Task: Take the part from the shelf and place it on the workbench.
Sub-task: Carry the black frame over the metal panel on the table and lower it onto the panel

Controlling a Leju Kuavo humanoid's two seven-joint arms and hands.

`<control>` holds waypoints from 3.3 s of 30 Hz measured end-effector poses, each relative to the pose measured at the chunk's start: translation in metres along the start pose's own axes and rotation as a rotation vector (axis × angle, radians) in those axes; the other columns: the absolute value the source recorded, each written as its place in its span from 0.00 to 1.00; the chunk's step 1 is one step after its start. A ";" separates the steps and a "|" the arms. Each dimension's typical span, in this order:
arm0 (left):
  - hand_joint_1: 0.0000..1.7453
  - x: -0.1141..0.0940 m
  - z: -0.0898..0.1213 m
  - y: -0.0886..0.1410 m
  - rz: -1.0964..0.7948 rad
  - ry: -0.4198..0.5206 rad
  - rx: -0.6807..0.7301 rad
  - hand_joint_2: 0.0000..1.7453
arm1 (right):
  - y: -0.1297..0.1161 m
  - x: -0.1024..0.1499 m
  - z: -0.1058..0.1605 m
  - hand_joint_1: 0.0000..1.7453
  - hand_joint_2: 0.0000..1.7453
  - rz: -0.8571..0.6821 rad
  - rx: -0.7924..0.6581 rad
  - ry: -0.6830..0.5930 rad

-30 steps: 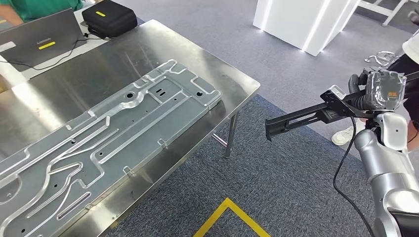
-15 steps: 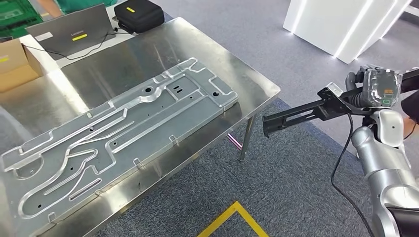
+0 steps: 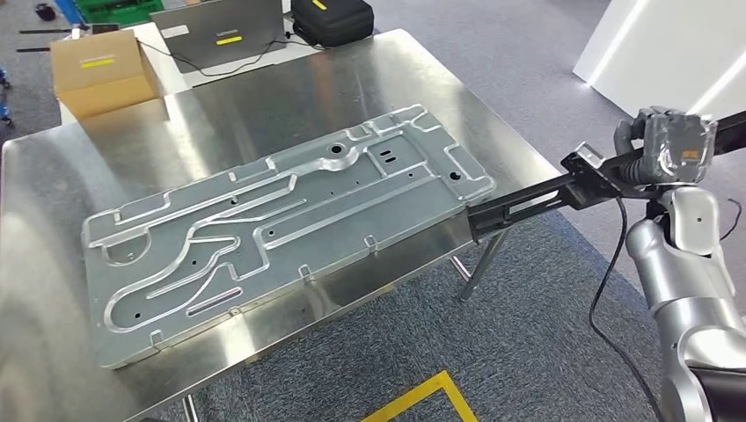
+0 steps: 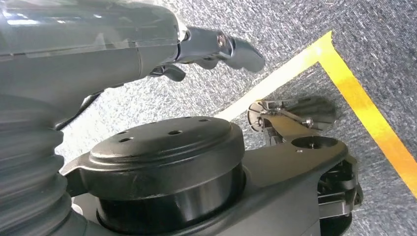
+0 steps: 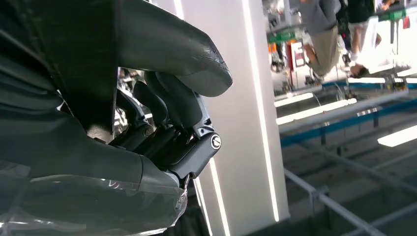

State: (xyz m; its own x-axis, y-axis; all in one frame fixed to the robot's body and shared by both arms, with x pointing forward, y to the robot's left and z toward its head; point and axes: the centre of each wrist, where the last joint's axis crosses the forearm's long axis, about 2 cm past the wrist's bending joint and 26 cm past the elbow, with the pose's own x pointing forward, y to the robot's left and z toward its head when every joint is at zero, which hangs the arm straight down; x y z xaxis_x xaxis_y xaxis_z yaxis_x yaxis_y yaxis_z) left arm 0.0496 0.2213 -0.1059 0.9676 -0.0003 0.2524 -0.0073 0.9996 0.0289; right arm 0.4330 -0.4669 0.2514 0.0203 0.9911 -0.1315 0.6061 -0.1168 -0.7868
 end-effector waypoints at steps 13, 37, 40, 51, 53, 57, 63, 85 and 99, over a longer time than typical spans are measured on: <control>0.00 -0.001 0.001 -0.004 0.000 -0.002 -0.013 1.00 | -0.082 -0.011 -0.113 0.94 1.00 0.106 -0.079 -0.021; 0.00 0.001 0.002 -0.009 0.000 -0.002 -0.002 1.00 | -0.093 -0.015 -0.131 0.94 1.00 0.108 -0.056 0.014; 0.00 0.001 0.002 -0.009 -0.001 -0.001 -0.004 1.00 | -0.093 -0.018 -0.130 0.94 1.00 0.107 -0.055 0.020; 0.00 0.001 0.001 -0.009 0.001 0.002 0.001 1.00 | -0.085 -0.016 -0.125 0.94 1.00 0.120 -0.026 0.029; 0.00 0.001 0.002 -0.009 0.001 0.004 0.004 1.00 | -0.084 -0.016 -0.124 0.94 1.00 0.118 -0.025 0.030; 0.00 0.001 0.002 -0.009 0.001 0.008 0.006 1.00 | -0.082 -0.015 -0.123 0.94 1.00 0.115 -0.016 0.034; 0.00 0.002 0.002 -0.010 0.001 0.016 0.004 1.00 | -0.079 -0.014 -0.122 0.94 1.00 0.111 0.008 0.048; 0.00 0.004 0.001 -0.010 0.003 0.028 0.017 1.00 | -0.062 0.020 -0.121 0.94 1.00 0.051 0.037 0.052; 0.00 0.004 0.001 -0.010 0.003 0.016 0.024 1.00 | -0.053 0.028 -0.115 0.94 1.00 0.018 0.033 0.038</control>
State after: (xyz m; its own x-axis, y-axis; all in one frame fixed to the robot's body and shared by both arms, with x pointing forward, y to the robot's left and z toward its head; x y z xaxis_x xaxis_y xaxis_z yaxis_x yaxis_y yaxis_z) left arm 0.0535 0.2110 -0.1037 0.9715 0.0032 0.2369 -0.0159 0.9985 0.0519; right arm 0.4924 -0.4257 0.3589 0.0619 0.9904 -0.1232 0.5790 -0.1362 -0.8039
